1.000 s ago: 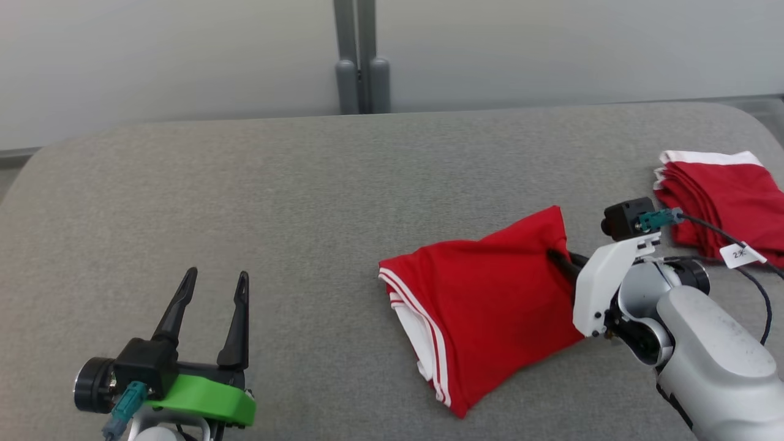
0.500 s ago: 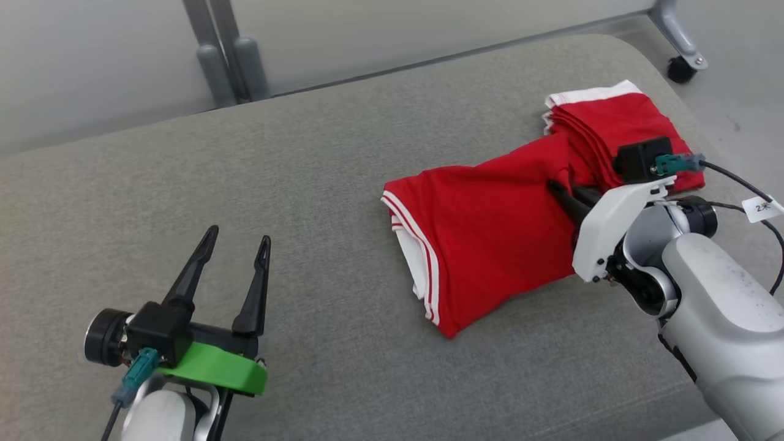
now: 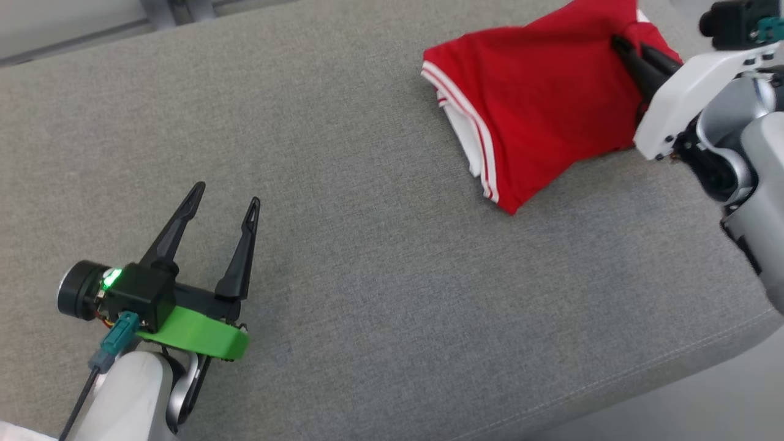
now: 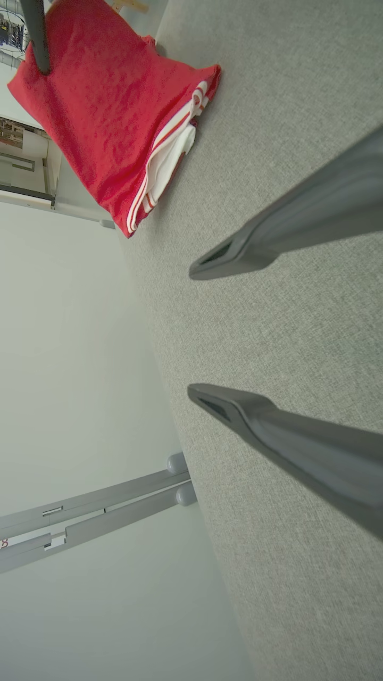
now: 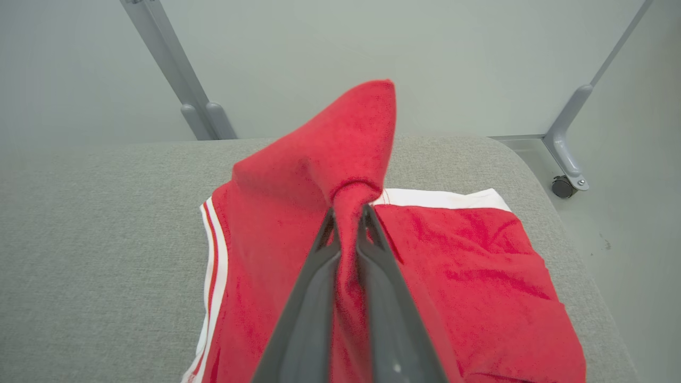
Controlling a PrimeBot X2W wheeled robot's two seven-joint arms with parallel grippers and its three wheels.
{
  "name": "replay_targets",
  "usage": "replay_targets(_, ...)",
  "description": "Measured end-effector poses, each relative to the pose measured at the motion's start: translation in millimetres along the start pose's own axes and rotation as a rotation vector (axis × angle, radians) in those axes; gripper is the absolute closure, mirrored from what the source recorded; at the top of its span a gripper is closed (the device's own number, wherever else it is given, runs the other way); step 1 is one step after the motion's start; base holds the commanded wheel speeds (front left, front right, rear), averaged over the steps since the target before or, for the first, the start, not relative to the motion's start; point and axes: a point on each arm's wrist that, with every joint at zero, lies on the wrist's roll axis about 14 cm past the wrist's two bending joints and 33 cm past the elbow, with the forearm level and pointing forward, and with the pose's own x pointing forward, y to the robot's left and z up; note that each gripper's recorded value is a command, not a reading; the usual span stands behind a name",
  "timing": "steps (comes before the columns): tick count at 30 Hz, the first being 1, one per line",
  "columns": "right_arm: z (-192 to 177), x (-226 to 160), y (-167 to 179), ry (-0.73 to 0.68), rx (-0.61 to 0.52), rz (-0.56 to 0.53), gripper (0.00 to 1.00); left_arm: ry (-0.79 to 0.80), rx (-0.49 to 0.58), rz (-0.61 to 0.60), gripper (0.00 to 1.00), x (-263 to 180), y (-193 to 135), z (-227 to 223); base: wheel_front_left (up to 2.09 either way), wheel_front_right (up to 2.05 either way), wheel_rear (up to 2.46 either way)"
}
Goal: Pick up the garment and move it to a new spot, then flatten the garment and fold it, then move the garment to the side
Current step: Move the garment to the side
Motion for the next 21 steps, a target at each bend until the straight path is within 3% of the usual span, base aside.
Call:
replay_targets(7,-27.1,14.7,-65.9,0.15,-0.051,-0.133,1.0,0.057,-0.027,0.0,0.0,6.9,13.7,-32.7,0.0,0.0,0.0)
replay_targets(17,-42.6,44.8,-111.2,0.213,-0.143,-0.243,1.0,0.126,-0.041,0.043,0.0,-0.6,37.7,-65.7,0.0,0.0,0.0)
replay_targets(19,-51.2,49.8,-117.1,0.23,-0.156,-0.266,0.51,0.131,-0.042,0.055,0.0,-2.5,42.5,-67.7,0.0,0.0,0.0)
replay_targets(20,-57.0,52.0,-119.5,0.246,-0.169,-0.276,0.0,0.135,-0.041,0.064,0.0,-4.2,45.3,-68.7,0.0,0.0,0.0)
replay_targets(21,-61.9,53.4,-123.2,0.259,-0.188,-0.29,0.0,0.141,-0.042,0.074,0.0,-6.5,48.3,-70.2,0.0,0.0,0.0)
